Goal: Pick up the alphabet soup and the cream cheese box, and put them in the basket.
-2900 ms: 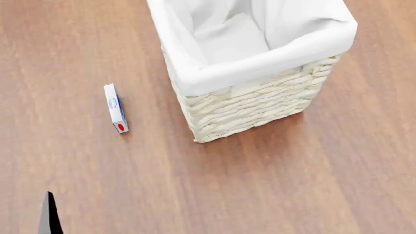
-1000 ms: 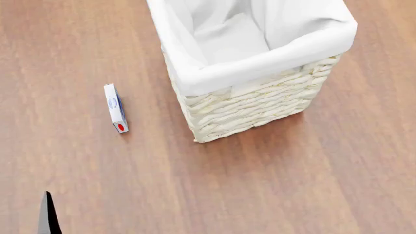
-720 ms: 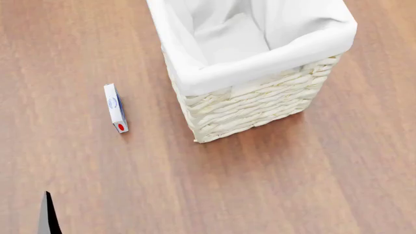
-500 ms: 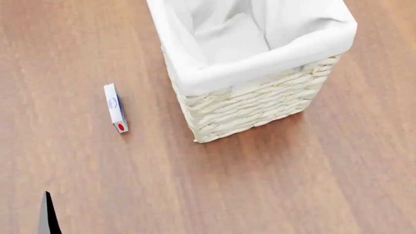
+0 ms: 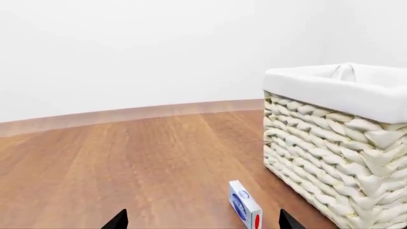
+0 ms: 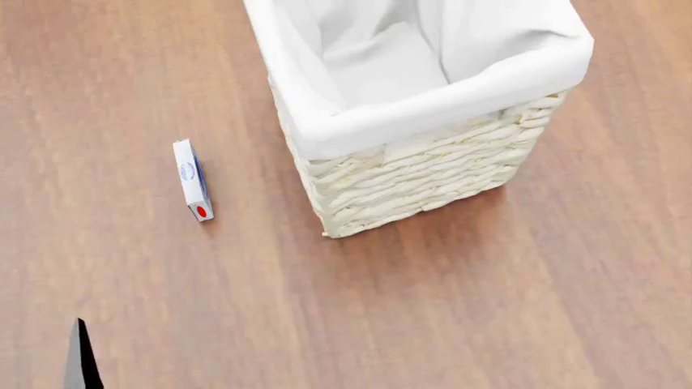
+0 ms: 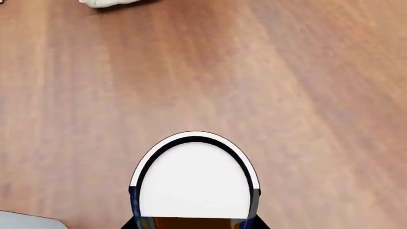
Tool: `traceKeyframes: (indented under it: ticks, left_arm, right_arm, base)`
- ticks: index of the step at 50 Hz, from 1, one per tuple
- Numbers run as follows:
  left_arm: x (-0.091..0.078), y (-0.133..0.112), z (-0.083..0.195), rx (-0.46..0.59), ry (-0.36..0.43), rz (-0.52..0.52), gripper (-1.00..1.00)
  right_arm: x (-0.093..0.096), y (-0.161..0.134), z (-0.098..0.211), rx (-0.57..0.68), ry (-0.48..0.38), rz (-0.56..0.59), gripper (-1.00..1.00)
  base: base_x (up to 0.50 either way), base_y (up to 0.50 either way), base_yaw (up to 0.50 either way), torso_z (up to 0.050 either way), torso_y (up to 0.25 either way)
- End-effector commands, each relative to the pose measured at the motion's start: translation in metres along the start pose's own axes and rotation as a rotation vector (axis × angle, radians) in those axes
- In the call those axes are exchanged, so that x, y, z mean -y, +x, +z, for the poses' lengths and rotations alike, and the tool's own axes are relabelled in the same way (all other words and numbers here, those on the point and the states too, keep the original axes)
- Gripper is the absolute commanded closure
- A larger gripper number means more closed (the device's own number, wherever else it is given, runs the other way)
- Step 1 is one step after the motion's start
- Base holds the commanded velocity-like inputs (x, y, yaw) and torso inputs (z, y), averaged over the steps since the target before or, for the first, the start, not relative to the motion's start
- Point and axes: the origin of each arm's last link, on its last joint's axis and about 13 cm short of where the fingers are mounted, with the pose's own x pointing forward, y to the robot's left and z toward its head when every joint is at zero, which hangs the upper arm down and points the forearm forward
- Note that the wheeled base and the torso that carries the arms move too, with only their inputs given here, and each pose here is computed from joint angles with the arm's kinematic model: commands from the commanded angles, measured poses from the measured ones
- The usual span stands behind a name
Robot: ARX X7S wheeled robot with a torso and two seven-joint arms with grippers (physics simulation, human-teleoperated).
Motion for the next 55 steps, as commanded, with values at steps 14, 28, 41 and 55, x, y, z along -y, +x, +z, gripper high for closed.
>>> traceKeyframes:
  ticks: [14, 28, 41, 55]
  left_arm:
    - [0.001, 0.0, -0.001, -0.003, -0.009, -0.01, -1.0]
    - [0.002, 0.0, 0.001, 0.0, -0.019, -0.019, -1.0]
    - [0.004, 0.0, -0.001, -0.004, -0.027, -0.026, -1.0]
    - [0.005, 0.002, -0.004, -0.01, -0.032, -0.031, -1.0]
  right_arm:
    - [0.04, 0.016, 0.095, 0.439, -0.211, -0.292, 1.0]
    - [0.026, 0.002, 0.202, 0.877, -0.338, -0.233, 1.0]
    - [0.017, 0.007, 0.268, 1.052, -0.389, -0.149, 1.0]
    - [0.012, 0.07, 0.324, 0.819, -0.254, 0.146, 1.0]
  base:
    - [0.0, 0.0, 0.0, 0.0, 0.0]
    - [0.0, 0.0, 0.0, 0.0, 0.0]
    - [0.0, 0.0, 0.0, 0.0, 0.0]
    - [0.0, 0.0, 0.0, 0.0, 0.0]
